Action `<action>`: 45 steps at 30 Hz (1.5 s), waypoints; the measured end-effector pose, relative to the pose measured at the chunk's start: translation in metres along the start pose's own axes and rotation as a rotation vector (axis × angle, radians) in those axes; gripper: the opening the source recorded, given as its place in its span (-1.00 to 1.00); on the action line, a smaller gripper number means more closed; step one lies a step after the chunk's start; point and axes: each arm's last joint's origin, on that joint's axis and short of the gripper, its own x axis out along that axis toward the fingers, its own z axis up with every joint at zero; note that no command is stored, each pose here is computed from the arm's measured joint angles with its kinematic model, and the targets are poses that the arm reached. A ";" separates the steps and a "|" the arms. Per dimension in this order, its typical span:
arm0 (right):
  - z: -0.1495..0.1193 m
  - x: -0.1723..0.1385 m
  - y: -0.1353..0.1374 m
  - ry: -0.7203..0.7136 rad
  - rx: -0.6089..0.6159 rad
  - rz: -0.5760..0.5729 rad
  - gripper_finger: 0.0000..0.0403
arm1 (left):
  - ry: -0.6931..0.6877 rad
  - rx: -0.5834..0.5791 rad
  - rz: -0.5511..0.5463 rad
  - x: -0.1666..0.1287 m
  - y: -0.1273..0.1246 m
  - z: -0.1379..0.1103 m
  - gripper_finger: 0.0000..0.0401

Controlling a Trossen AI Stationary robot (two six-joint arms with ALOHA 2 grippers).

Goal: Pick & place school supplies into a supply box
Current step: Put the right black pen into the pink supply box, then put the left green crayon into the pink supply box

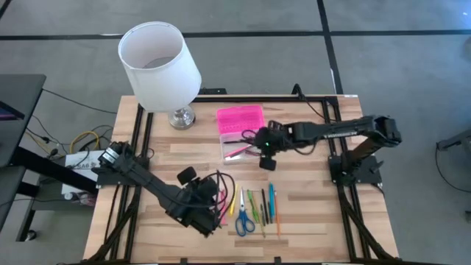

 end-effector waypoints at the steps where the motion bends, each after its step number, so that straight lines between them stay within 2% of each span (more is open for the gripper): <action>1: 0.000 0.004 -0.005 0.005 0.006 0.007 -0.95 | -0.002 -0.011 0.004 -0.001 0.000 -0.002 -0.29; 4: 0.008 0.018 -0.016 -0.025 0.048 0.051 -0.95 | -0.001 -0.042 0.014 -0.005 0.000 -0.007 -0.29; 11: 0.014 0.057 -0.022 0.057 0.075 0.100 -0.93 | 0.002 -0.059 0.033 -0.009 0.000 -0.013 -0.29; 19: 0.019 0.082 -0.021 0.136 0.106 0.094 -0.85 | 0.020 -0.051 0.038 -0.009 0.001 -0.014 -0.29; 22: 0.016 0.088 -0.027 0.198 0.154 0.051 -0.80 | 0.021 -0.050 0.041 -0.009 0.002 -0.014 -0.29; 25: 0.012 0.087 -0.035 0.236 0.193 0.031 -0.72 | 0.022 -0.047 0.043 -0.009 0.002 -0.014 -0.29; 36: 0.016 0.067 -0.041 0.184 0.224 0.033 -0.46 | 0.032 0.018 0.067 -0.005 0.006 -0.010 -0.29; 45: 0.023 0.039 -0.034 0.086 0.222 0.037 -0.40 | 0.043 0.006 0.068 -0.001 0.007 -0.005 -0.29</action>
